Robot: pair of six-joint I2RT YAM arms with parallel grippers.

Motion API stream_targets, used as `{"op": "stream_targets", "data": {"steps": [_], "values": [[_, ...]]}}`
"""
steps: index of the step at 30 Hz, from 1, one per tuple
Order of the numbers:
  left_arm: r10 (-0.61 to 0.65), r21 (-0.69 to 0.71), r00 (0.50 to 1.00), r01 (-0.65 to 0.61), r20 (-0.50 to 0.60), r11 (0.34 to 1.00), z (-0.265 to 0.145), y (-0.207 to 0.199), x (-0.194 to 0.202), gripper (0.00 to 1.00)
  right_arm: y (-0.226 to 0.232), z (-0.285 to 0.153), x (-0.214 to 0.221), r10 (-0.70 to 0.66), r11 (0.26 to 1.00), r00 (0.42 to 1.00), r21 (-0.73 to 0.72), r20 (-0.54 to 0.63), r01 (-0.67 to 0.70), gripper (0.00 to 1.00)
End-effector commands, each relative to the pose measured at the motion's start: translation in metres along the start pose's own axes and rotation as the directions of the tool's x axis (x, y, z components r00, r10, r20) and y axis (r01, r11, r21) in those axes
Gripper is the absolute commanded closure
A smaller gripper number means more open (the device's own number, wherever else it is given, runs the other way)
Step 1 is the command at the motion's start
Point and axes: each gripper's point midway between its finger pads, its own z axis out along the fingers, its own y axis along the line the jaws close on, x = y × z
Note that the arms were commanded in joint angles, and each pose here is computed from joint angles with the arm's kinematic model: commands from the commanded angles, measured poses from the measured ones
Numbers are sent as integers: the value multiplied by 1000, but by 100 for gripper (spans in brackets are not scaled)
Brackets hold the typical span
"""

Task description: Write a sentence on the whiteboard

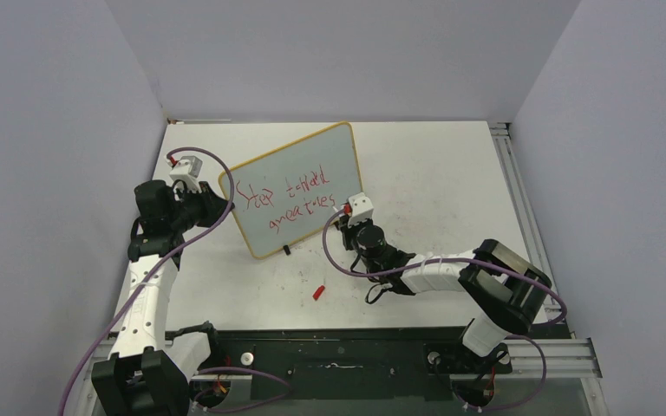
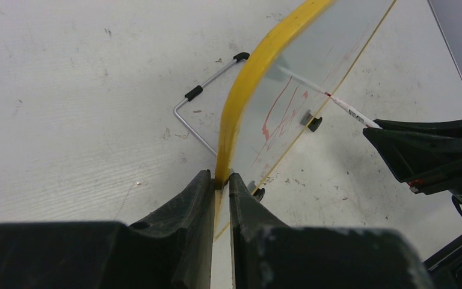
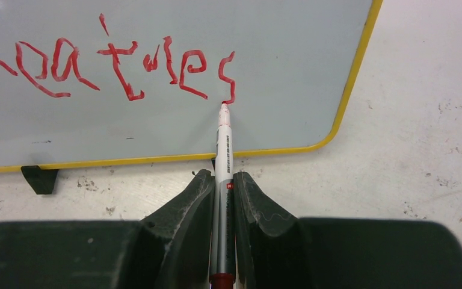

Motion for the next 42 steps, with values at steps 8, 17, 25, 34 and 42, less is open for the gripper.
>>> {"op": "stream_targets", "data": {"steps": [8, 17, 25, 34, 42], "values": [[8, -4, 1000, -7, 18, 1000, -2, 0, -6, 100, 5, -16, -37, 47, 999, 993, -19, 105, -45, 95], [8, -5, 1000, -8, 20, 1000, -3, 0, -6, 100, -13, -7, -52, 41, 998, 989, 43, 141, -48, 95], [9, -7, 1000, -9, 19, 1000, -2, 0, -6, 100, -16, 1, -59, 37, 997, 987, 54, 159, -46, 95], [8, -9, 1000, -8, 17, 1000, -2, 0, -5, 100, -21, 6, -60, 38, 997, 985, 65, 166, -49, 95], [10, -7, 1000, -10, 17, 1000, -3, 0, -5, 100, -18, 13, -56, 27, 998, 987, 55, 157, -36, 95]]}}
